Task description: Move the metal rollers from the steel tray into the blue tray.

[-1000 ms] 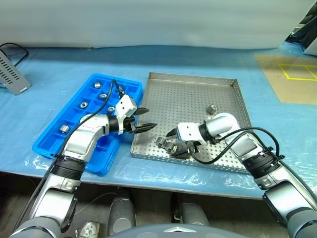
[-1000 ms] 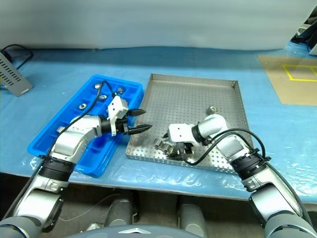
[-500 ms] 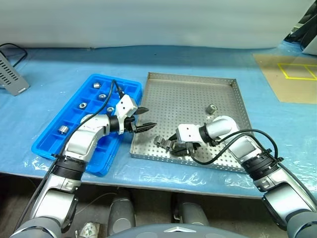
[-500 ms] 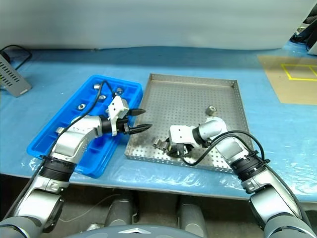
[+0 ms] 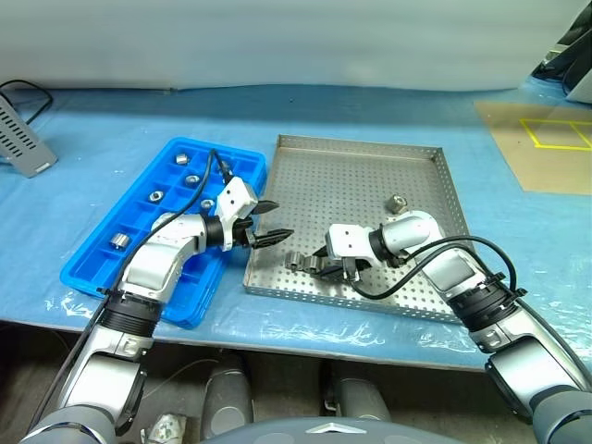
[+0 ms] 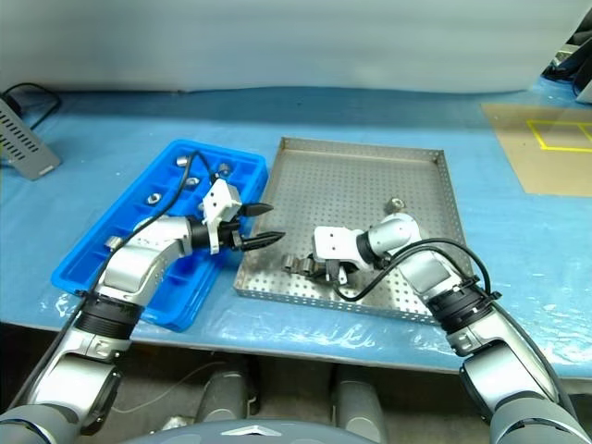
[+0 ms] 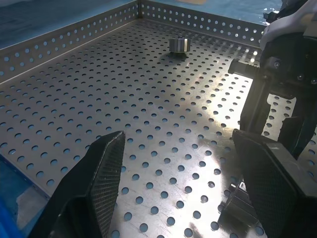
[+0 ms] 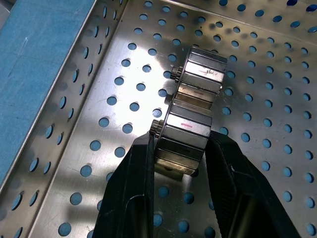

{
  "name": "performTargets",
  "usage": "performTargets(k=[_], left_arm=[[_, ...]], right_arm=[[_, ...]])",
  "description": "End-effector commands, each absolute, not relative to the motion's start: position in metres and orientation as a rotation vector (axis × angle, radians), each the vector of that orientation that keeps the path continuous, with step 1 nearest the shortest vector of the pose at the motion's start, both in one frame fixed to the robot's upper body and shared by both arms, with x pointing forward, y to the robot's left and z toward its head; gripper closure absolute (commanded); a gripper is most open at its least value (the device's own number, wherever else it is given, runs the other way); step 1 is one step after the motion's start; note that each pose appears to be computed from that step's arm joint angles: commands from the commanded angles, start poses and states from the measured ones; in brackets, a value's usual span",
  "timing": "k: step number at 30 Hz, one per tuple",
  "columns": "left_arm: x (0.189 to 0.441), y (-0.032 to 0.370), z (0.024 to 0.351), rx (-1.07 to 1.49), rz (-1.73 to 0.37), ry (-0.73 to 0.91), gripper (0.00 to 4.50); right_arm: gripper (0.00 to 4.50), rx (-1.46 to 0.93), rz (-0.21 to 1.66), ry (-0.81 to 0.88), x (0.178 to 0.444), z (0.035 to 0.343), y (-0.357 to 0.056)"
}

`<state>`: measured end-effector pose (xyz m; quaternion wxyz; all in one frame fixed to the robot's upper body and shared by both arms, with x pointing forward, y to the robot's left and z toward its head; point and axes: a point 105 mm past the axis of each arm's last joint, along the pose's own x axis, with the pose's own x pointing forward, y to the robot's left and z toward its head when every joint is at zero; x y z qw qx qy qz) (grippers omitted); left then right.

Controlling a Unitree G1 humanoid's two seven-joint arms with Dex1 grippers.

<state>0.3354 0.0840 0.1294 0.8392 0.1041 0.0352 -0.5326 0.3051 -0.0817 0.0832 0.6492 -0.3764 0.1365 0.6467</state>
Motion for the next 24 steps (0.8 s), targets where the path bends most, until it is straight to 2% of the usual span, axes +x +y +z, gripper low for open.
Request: performTargets(k=[1, 7, 9, 13, 16, 19, 22, 24], left_arm=[[0.336, 0.084, 0.137, 0.232, -1.123, 0.040, 0.80], [0.335, 0.084, 0.138, 0.233, -1.124, 0.037, 0.80], [0.335, 0.084, 0.139, 0.236, -1.122, 0.033, 0.80], [0.335, 0.086, 0.150, 0.222, -1.134, 0.005, 0.80], [0.320, 0.087, 0.180, 0.092, -1.243, -0.067, 0.80], [0.325, 0.095, 0.196, 0.100, -1.232, -0.109, 0.80], [0.330, 0.096, 0.195, 0.122, -1.243, -0.090, 0.80], [0.330, 0.094, 0.185, 0.103, -1.274, -0.019, 0.49]], right_arm=[[3.41, -0.861, 1.420, 0.248, 0.313, 0.095, -0.082], [3.41, -0.783, 1.410, 0.218, 0.315, 0.103, -0.076], [3.41, -0.648, 1.343, 0.240, 0.324, 0.110, -0.074], [3.41, -0.401, 1.393, 0.332, 0.307, 0.119, -0.082], [3.41, -0.264, 1.388, 0.391, 0.298, 0.122, -0.093], [3.41, -0.264, 1.354, 0.423, 0.294, 0.116, -0.104], [3.41, -0.268, 1.342, 0.420, 0.293, 0.115, -0.105], [3.41, -0.272, 1.332, 0.409, 0.294, 0.115, -0.104]])
